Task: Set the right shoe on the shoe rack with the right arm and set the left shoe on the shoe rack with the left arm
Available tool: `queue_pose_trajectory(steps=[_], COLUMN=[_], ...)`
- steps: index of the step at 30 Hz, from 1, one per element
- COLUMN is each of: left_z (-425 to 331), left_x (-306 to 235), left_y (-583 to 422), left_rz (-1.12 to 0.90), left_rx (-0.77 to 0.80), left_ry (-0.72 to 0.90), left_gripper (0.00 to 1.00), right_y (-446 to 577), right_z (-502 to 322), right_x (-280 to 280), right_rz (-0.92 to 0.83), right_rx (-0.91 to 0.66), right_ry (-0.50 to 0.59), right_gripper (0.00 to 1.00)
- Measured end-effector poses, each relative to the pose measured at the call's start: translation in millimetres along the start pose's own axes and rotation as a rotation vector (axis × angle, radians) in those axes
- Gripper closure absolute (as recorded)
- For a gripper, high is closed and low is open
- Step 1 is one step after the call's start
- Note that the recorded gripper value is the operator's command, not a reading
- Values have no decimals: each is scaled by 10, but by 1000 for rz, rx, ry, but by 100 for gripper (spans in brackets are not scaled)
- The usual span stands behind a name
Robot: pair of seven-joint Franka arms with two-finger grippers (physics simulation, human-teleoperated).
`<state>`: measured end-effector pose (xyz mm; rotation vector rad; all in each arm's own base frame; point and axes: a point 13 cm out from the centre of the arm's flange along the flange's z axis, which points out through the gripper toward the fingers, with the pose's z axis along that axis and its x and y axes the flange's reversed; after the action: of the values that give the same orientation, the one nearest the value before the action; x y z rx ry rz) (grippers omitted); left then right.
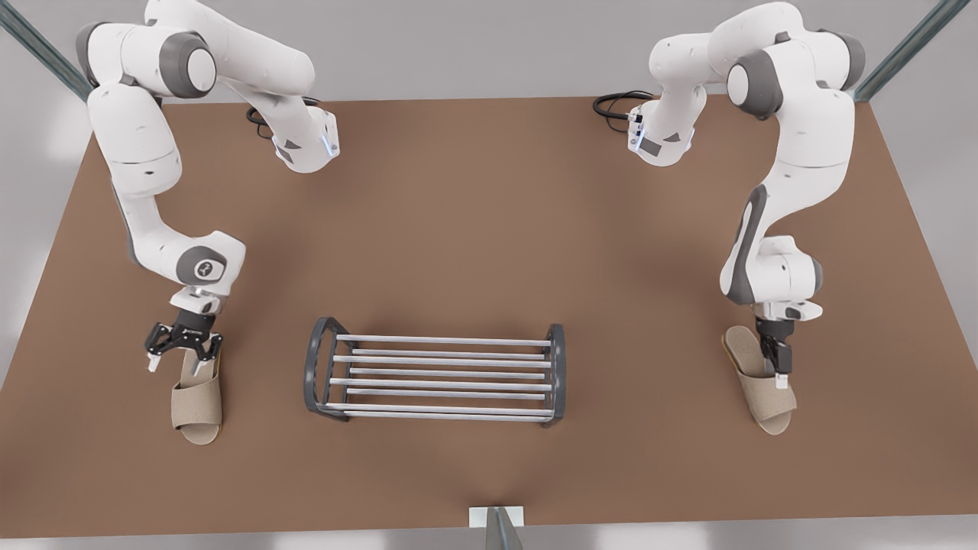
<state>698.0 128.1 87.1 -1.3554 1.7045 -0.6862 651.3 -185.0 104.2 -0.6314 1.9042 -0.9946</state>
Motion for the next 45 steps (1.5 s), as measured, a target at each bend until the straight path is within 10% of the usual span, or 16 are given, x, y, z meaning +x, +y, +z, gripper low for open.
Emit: queue_pose_trajectory(steps=[25,29,32,34,39,45], left_z=[431,473,409,366,63,-755], left_x=[-80,-101,-181,-220,-369,1056], left_y=[-138,-204,-435,-563,-1065,-2061], left_rz=[-231,-251,-269,-281,-319,2], left_rx=[28,40,68,82,116,128], left_ry=[-10,-11,-17,-20,-30,232], left_gripper=[15,44,52,77,79,79], right_y=[16,57,54,68,91,98], right_z=[330,374,389,398,422,496], right_x=[-143,-236,-256,-249,-236,-300], right_rz=[-226,-264,-286,-298,-324,-345], right_rx=[38,41,45,46,48,57], right_ry=[-27,-40,-43,-43,-42,-51], right_gripper=[0,0,28,37,36,28])
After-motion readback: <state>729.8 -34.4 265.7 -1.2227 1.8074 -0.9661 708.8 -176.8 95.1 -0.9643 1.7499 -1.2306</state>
